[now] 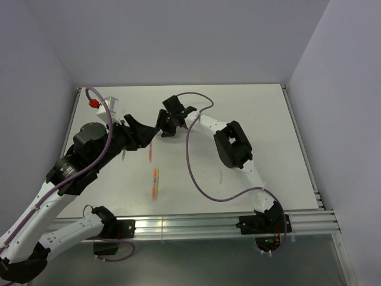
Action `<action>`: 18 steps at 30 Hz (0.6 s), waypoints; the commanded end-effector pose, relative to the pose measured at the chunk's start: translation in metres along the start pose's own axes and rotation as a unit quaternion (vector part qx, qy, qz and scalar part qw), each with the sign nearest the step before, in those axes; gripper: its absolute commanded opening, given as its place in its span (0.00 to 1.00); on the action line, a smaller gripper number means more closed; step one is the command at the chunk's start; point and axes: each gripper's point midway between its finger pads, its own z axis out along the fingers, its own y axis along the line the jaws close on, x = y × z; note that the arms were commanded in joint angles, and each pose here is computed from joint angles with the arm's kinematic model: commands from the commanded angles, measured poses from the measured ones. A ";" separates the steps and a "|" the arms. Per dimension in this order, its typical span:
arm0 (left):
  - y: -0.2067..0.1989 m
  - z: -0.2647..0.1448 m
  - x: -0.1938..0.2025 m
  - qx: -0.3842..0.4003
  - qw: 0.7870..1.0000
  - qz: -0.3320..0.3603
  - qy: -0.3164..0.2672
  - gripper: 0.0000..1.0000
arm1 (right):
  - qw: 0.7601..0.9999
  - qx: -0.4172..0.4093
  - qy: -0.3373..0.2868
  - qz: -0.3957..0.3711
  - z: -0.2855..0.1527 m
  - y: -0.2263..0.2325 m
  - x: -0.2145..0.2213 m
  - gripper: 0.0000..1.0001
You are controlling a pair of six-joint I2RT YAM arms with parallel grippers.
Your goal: Insert the pens into the pen caps
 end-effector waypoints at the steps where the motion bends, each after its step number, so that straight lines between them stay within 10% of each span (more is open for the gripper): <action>1: -0.007 0.001 -0.003 0.015 1.000 -0.006 -0.006 0.60 | 1.000 0.009 -0.019 -0.015 -0.019 0.002 -0.009 0.60; 9: -0.012 0.005 -0.010 0.022 1.000 0.001 -0.018 0.61 | 0.988 -0.069 -0.134 -0.040 -0.146 0.072 -0.076 0.77; 18: -0.036 0.039 -0.015 0.059 0.998 0.011 -0.010 0.61 | 0.964 -0.072 -0.249 -0.068 -0.331 0.050 -0.079 0.99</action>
